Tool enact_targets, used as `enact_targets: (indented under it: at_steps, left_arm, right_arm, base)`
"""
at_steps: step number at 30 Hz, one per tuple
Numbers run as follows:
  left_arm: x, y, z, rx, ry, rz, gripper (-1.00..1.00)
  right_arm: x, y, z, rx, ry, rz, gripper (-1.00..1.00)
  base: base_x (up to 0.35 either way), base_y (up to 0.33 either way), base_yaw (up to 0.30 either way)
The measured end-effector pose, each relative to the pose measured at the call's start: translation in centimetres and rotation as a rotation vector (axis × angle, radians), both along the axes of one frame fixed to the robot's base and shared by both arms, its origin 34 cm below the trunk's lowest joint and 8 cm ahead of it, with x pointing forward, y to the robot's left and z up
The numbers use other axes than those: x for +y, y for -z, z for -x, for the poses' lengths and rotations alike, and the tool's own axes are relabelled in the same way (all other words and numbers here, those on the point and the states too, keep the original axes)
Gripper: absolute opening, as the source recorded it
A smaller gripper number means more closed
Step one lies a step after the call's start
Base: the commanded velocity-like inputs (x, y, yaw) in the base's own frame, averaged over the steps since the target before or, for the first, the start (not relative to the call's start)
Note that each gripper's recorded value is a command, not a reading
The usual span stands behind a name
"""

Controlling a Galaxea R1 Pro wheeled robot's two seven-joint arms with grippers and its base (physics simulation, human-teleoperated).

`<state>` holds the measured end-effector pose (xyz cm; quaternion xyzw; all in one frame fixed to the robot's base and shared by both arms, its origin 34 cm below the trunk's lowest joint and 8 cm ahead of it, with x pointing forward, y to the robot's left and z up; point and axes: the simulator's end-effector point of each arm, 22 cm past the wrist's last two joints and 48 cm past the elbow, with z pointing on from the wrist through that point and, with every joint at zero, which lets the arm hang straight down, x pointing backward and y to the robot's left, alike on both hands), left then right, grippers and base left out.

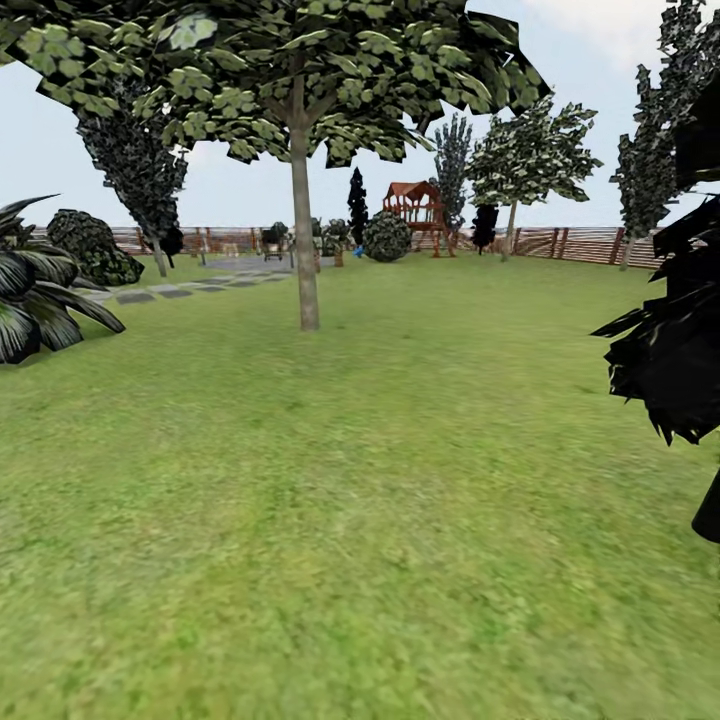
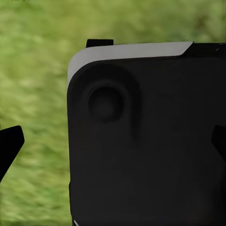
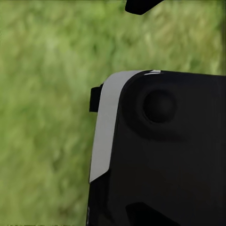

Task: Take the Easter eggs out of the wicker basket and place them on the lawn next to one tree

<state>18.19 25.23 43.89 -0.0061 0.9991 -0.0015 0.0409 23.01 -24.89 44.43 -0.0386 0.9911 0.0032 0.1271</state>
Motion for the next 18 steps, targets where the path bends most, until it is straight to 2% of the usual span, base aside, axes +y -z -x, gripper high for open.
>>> enact_targets:
  at_steps: [5, 18]
  left_arm:
    - [0.00, 0.01, 0.11, 0.003, 0.000, 0.000, 1.00]
    - [-0.18, 0.05, 0.49, 0.013, 0.000, 0.002, 1.00]
  right_arm:
    - [0.07, 0.03, 0.12, 0.003, -0.013, 0.000, 1.00]
    - [0.20, 0.11, 0.48, 0.012, -0.020, -0.001, 1.00]
  base:
    - [0.000, 0.000, 0.139]
    - [0.000, 0.000, 0.250]
